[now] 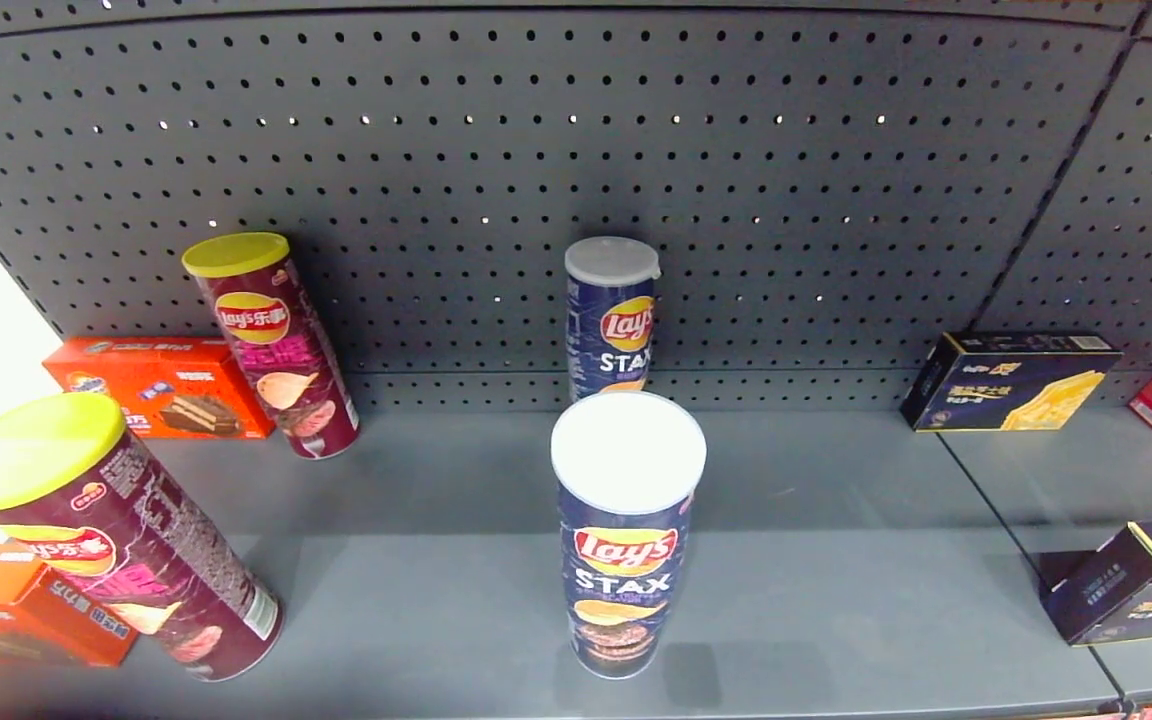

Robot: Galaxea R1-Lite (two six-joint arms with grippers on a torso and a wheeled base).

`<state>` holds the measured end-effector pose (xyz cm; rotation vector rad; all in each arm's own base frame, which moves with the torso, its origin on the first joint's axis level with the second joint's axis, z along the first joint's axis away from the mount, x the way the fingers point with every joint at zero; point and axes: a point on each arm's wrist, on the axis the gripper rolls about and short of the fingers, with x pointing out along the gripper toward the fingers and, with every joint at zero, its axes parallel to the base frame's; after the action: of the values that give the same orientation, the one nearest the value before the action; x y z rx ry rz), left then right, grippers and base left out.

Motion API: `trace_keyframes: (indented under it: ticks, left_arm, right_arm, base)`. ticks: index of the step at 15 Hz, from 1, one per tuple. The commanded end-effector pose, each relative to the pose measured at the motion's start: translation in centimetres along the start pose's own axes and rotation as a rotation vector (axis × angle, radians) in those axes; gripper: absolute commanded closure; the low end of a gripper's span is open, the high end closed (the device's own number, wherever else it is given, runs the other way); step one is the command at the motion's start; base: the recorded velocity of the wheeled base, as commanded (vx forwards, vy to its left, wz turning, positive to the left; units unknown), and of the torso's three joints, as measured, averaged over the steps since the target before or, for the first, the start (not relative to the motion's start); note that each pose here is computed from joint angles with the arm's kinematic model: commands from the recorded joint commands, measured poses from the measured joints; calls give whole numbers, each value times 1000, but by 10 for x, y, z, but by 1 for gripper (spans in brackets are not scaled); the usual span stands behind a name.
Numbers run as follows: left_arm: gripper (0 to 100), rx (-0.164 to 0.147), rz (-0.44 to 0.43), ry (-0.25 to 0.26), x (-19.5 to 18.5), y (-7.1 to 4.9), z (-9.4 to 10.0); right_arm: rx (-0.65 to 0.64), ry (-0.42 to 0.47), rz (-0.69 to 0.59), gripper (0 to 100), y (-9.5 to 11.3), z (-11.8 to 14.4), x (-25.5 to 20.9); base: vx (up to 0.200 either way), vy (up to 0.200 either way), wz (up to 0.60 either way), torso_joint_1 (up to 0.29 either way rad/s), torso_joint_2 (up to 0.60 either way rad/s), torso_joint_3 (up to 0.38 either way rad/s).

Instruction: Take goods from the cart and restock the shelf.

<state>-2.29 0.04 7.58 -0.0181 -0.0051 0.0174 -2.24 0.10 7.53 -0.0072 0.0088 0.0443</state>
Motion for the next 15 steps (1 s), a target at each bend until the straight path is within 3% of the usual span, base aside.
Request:
trace_keyframes:
  ticks: [1,7,9,13,15]
  left_arm:
    - [0,0,1,0,0,0,0]
    - [0,3,-2,0,0,0,0]
    - [0,0,1,0,0,0,0]
    - [0,1,-1,0,0,0,0]
    - [0,0,1,0,0,0,0]
  right_arm:
    - [0,2,0,0,0,0,0]
    - [0,2,0,0,0,0,0]
    - [0,2,0,0,0,0,0]
    - [0,2,0,0,0,0,0]
    - [0,2,0,0,0,0,0]
  base:
    - [0,0,0,0,0,0]
    - [0,0,0,0,0,0]
    - [-200,0,0,0,5,5]
    - [0,0,0,0,0,0]
    - [-200,0,0,12,0,0]
